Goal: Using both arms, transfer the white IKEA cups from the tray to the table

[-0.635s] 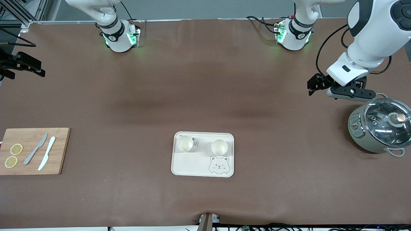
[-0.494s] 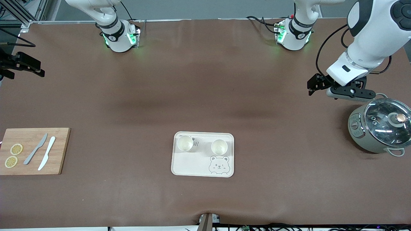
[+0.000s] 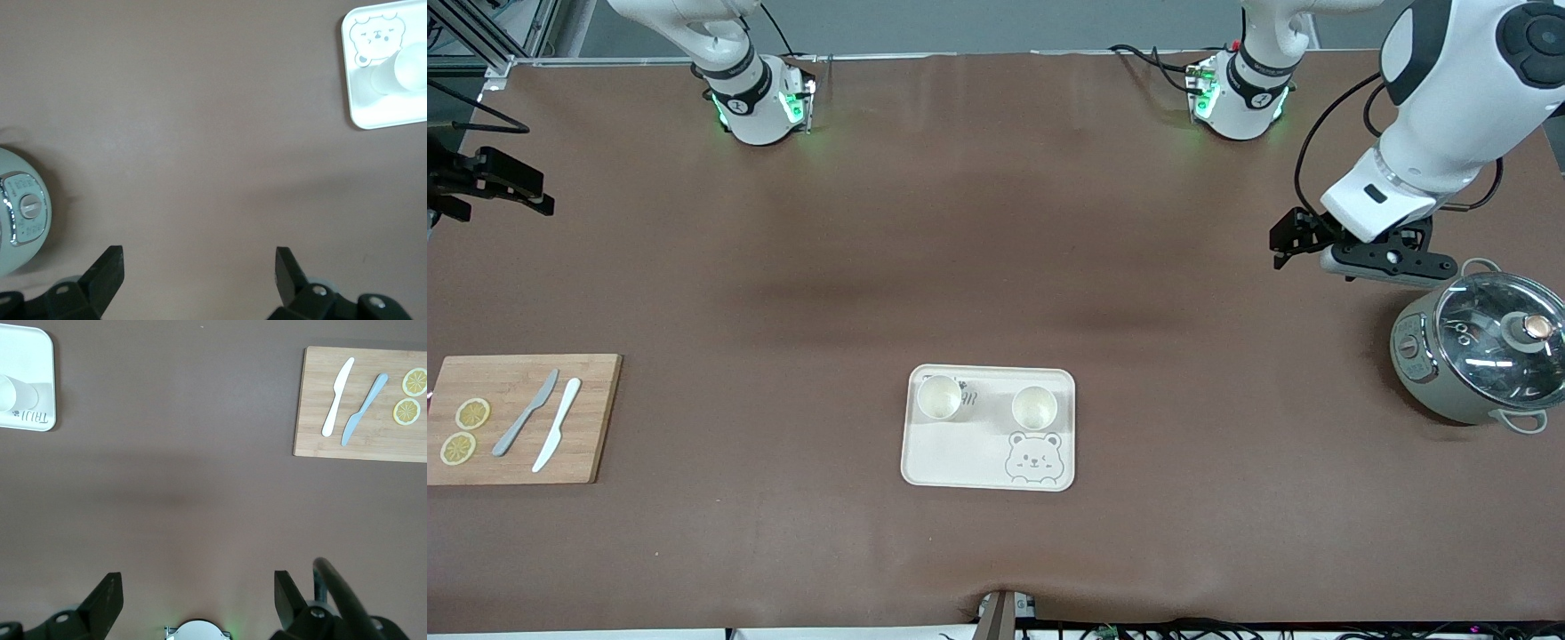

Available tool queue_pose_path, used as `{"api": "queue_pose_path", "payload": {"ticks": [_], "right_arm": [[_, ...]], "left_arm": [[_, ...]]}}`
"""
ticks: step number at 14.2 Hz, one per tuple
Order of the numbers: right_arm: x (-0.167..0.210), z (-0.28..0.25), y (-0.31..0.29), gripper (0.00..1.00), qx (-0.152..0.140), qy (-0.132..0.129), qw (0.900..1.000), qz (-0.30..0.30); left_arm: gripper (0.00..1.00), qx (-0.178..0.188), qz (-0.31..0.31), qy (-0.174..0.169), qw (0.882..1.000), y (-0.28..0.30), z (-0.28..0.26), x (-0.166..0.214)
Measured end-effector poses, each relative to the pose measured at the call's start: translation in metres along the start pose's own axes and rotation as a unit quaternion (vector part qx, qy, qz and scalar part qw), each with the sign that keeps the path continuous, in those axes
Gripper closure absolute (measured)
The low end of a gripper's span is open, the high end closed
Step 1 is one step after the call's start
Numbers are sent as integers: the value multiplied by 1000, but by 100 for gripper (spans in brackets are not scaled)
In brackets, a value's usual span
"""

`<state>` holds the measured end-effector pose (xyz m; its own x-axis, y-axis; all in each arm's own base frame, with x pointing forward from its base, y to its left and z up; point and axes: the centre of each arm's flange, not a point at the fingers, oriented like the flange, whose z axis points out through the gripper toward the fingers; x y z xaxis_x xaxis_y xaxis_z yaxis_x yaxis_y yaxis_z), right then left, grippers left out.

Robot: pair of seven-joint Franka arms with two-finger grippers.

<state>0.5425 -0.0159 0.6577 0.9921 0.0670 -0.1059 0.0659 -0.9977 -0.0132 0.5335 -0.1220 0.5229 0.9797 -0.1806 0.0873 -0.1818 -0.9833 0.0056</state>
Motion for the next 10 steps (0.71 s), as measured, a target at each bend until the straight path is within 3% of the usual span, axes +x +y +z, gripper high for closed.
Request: {"api": "queue_pose_path", "payload": {"ticks": [5,10], "right_arm": [[2,3,-2,0,0,-4,1000,-1],[2,4,-2,0,1,-5,1000,-2]], "left_arm": [[0,-16,-8,9,1000,50,4,40],[0,-15,-2,-14,1000,134,54,96]]}}
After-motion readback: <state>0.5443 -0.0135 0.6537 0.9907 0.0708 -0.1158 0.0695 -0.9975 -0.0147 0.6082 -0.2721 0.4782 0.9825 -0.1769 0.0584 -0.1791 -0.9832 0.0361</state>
